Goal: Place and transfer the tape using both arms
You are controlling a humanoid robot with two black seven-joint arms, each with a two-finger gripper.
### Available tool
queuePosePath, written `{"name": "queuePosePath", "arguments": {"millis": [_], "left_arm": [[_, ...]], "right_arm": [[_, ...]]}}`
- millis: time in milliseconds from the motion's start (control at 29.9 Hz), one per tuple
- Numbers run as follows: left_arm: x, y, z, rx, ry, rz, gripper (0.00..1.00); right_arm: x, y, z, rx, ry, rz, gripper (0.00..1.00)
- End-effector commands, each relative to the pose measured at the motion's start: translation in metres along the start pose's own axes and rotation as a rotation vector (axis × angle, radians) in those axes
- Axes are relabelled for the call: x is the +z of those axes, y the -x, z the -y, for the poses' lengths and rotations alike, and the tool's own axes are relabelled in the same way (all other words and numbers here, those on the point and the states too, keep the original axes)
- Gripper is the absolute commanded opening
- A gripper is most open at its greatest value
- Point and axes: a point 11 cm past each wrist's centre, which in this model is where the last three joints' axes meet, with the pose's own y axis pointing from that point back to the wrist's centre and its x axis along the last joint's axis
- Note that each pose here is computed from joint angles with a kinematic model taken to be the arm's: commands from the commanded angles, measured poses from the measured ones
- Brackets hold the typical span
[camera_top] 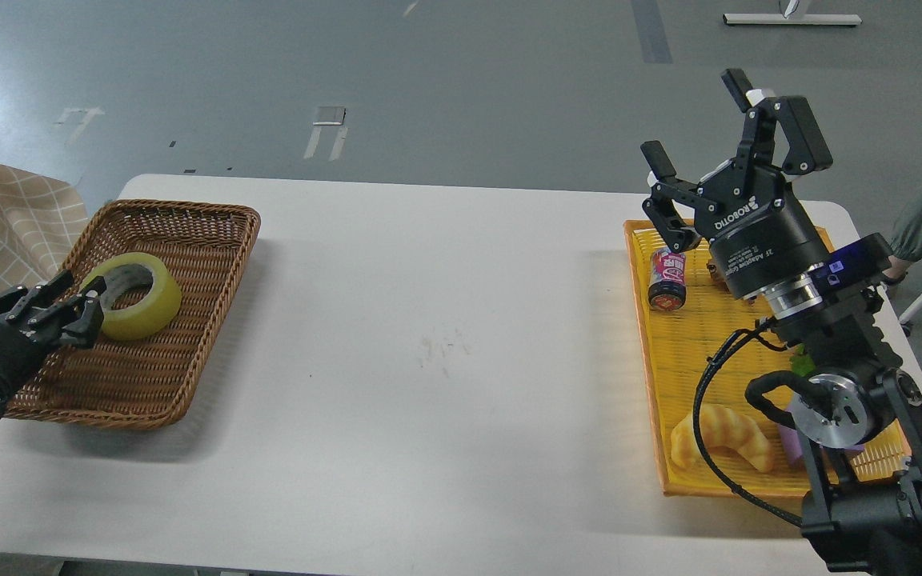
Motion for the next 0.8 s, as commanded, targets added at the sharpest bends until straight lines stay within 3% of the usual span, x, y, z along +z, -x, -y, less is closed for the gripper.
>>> {"name": "queuePosePath", "arguments": {"millis": [0,267,468,769], "left_arm": [[0.001,-0.001,0.001,0.004,0.001,-0.004,0.98],[0.001,-0.014,0.009,0.106,-0.063,-0.168,0.99],[0.003,-0.066,0.035,0.312,-0.113,-0.407,0.99],[0.112,-0.118,0.058,0.414,0.215,-0.603,0.99]], "right_arm": [[0.002,0.0,-0.001,0.002,0.005,-0.001,1.0],[0.002,-0.001,-0.001,0.005,0.003,-0.001,1.0],[0.002,-0.003,-0.001,0.008,0.003,-0.002,1.0],[-0.003,-0.004,0.0,0.009,-0.012,-0.005,1.0]]}}
